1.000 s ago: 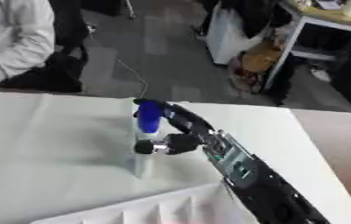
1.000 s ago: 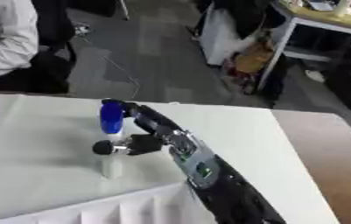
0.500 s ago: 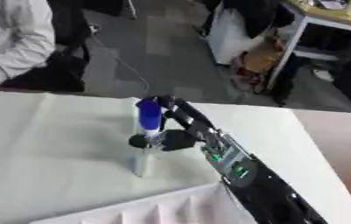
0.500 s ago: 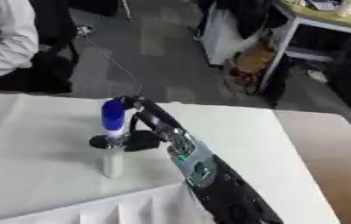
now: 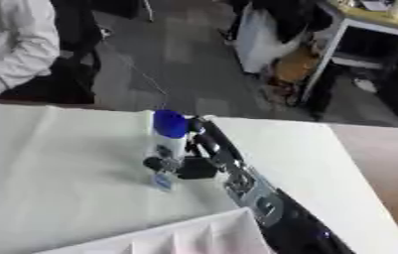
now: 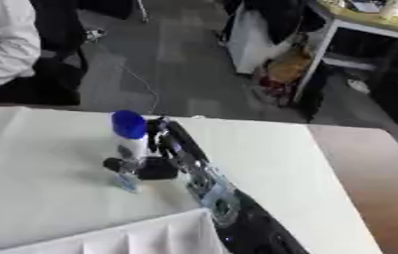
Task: Pick up objects on the table and place them in the box.
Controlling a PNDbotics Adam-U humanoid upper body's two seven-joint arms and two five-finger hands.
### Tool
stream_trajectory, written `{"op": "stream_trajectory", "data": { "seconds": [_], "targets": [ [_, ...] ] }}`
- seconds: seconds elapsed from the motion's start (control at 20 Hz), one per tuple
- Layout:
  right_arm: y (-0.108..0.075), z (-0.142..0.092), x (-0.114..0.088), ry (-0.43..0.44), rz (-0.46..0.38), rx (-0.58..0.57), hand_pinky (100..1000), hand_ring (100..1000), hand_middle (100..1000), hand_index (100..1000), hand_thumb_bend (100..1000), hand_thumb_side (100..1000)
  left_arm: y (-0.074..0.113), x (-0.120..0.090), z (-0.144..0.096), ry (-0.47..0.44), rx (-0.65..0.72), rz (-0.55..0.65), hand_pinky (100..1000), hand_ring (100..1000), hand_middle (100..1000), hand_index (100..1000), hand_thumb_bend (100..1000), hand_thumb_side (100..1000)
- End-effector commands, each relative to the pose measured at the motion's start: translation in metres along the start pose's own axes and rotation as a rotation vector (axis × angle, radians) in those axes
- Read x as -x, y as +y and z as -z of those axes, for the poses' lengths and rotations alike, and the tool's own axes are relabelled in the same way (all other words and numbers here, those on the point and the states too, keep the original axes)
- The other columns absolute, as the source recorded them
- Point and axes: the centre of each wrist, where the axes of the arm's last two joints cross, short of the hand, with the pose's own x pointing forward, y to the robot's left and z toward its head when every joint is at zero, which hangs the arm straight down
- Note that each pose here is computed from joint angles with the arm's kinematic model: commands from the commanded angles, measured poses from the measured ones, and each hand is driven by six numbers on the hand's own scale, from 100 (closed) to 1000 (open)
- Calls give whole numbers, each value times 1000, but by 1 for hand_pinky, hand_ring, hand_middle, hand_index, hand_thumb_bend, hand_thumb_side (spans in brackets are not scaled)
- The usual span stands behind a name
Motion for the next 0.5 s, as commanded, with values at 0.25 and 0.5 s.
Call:
{"op": "stream_trajectory", "data": {
  "seconds": [0.25, 0.5],
  "targets": [
    [-7, 2, -8, -107, 55, 162, 100, 100, 100, 157, 100, 801, -1, -6, 8, -34, 16, -6, 621, 620, 714, 861, 585, 1000],
    [-6, 1, -14, -146, 126, 254, 100, 100, 100, 156, 100, 773, 1, -6, 6, -30, 16, 1, 619, 619, 712, 861, 586, 1000]
  ]
}}
